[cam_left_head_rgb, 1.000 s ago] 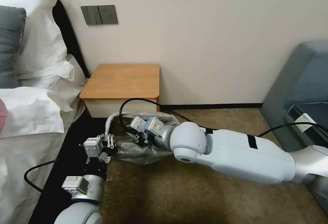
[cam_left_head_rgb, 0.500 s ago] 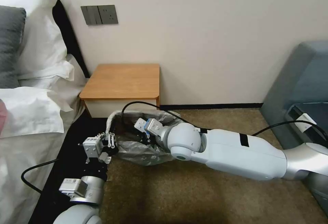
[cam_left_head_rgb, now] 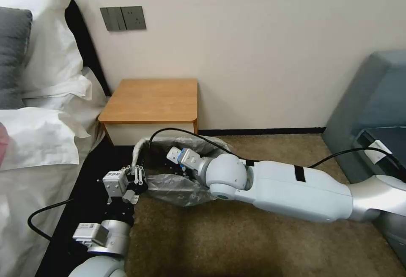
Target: Pick up the garbage bag from the table and place it over the trash can.
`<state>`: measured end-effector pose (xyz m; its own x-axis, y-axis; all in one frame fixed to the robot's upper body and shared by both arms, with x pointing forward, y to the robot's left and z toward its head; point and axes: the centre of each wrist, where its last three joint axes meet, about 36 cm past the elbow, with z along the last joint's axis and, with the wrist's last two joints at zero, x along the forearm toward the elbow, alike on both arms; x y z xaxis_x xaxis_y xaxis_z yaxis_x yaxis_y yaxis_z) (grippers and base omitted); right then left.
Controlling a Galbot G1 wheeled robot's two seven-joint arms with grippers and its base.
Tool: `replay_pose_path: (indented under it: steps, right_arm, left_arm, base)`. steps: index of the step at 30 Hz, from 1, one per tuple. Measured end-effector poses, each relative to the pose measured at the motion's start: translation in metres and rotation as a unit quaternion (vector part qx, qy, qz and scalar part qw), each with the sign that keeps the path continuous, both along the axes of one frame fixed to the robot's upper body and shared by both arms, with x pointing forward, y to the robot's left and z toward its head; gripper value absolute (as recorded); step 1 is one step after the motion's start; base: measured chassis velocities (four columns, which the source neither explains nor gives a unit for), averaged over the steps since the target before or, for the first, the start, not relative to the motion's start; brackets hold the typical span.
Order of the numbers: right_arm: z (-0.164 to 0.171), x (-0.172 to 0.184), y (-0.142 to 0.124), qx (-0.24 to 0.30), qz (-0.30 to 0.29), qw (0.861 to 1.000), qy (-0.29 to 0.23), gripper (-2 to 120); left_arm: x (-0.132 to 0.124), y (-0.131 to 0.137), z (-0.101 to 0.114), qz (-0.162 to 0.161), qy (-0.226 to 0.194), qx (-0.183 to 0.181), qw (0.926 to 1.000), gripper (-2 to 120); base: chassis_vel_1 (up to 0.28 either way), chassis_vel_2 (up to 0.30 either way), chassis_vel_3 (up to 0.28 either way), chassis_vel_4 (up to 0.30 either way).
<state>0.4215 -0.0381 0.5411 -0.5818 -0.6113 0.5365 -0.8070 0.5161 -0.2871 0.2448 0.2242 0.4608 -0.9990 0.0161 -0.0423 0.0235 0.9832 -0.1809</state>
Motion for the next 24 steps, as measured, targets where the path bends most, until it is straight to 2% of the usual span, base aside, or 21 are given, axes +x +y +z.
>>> replay_pose_path:
  steps: [2, 4, 5, 8, 10, 12, 13, 14, 15, 17, 18, 21, 23, 24]
  right_arm:
    - [0.015, -0.009, -0.003, 0.040, -0.015, 0.999, 0.032, 0]
    - [0.021, -0.013, -0.005, 0.054, -0.021, 0.997, 0.046, 0]
    - [0.033, -0.018, -0.010, 0.076, -0.028, 0.994, 0.075, 0]
    - [0.043, -0.024, -0.015, 0.094, -0.035, 0.990, 0.101, 0]
    - [0.065, -0.044, -0.035, 0.141, -0.046, 0.980, 0.132, 0]
    - [0.071, -0.049, -0.043, 0.156, -0.049, 0.978, 0.133, 0]
    - [0.080, -0.061, -0.061, 0.177, -0.058, 0.974, 0.132, 1]
    - [0.080, -0.061, -0.061, 0.177, -0.058, 0.974, 0.132, 1]
    - [0.083, -0.068, -0.074, 0.186, -0.071, 0.972, 0.126, 5]
    - [0.069, -0.090, -0.104, 0.183, -0.104, 0.973, 0.092, 15]
    - [0.069, -0.090, -0.104, 0.183, -0.104, 0.973, 0.092, 15]
    - [0.041, -0.118, -0.123, 0.180, -0.148, 0.972, 0.011, 30]
    - [0.035, -0.125, -0.125, 0.182, -0.159, 0.970, -0.003, 33]
    - [0.026, -0.132, -0.126, 0.184, -0.171, 0.968, -0.012, 39]
  left_arm:
    - [0.003, 0.002, -0.004, 0.007, 0.012, -0.010, 0.9999, 8]
    - [0.004, 0.002, -0.006, 0.011, 0.018, -0.015, 0.9997, 8]
    - [0.006, 0.003, -0.009, 0.015, 0.027, -0.021, 0.9993, 8]
    - [0.009, 0.003, -0.013, 0.017, 0.035, -0.025, 0.9989, 8]
    - [0.013, 0.004, -0.023, 0.021, 0.067, -0.043, 0.9966, 8]
    - [0.014, 0.004, -0.026, 0.021, 0.078, -0.048, 0.9956, 8]
    - [0.015, 0.004, -0.032, 0.020, 0.097, -0.055, 0.9936, 8]
    - [0.015, 0.004, -0.032, 0.020, 0.097, -0.055, 0.9936, 8]
    - [0.015, 0.003, -0.038, 0.020, 0.109, -0.058, 0.9921, 8]
    - [0.015, 0.000, -0.053, 0.017, 0.137, -0.062, 0.9885, 8]
    - [0.015, 0.000, -0.053, 0.017, 0.137, -0.062, 0.9885, 8]
    - [0.013, -0.003, -0.071, 0.012, 0.164, -0.061, 0.9845, 8]
    - [0.012, -0.005, -0.076, 0.011, 0.171, -0.061, 0.9833, 8]
    - [0.010, -0.006, -0.080, 0.010, 0.177, -0.061, 0.9822, 8]
  base:
    - [0.000, 0.000, 0.000, 0.000]
    - [0.000, 0.000, 0.000, 0.000]
    - [0.000, 0.000, 0.000, 0.000]
    - [0.000, 0.000, 0.000, 0.000]
    - [0.000, 0.000, 0.000, 0.000]
    - [0.000, 0.000, 0.000, 0.000]
    - [0.000, 0.000, 0.000, 0.000]
    - [0.000, 0.000, 0.000, 0.000]
    - [0.000, 0.000, 0.000, 0.000]
    - [0.000, 0.000, 0.000, 0.000]
    - [0.000, 0.000, 0.000, 0.000]
    - [0.000, 0.000, 0.000, 0.000]
    - [0.000, 0.000, 0.000, 0.000]
    - [0.000, 0.000, 0.000, 0.000]
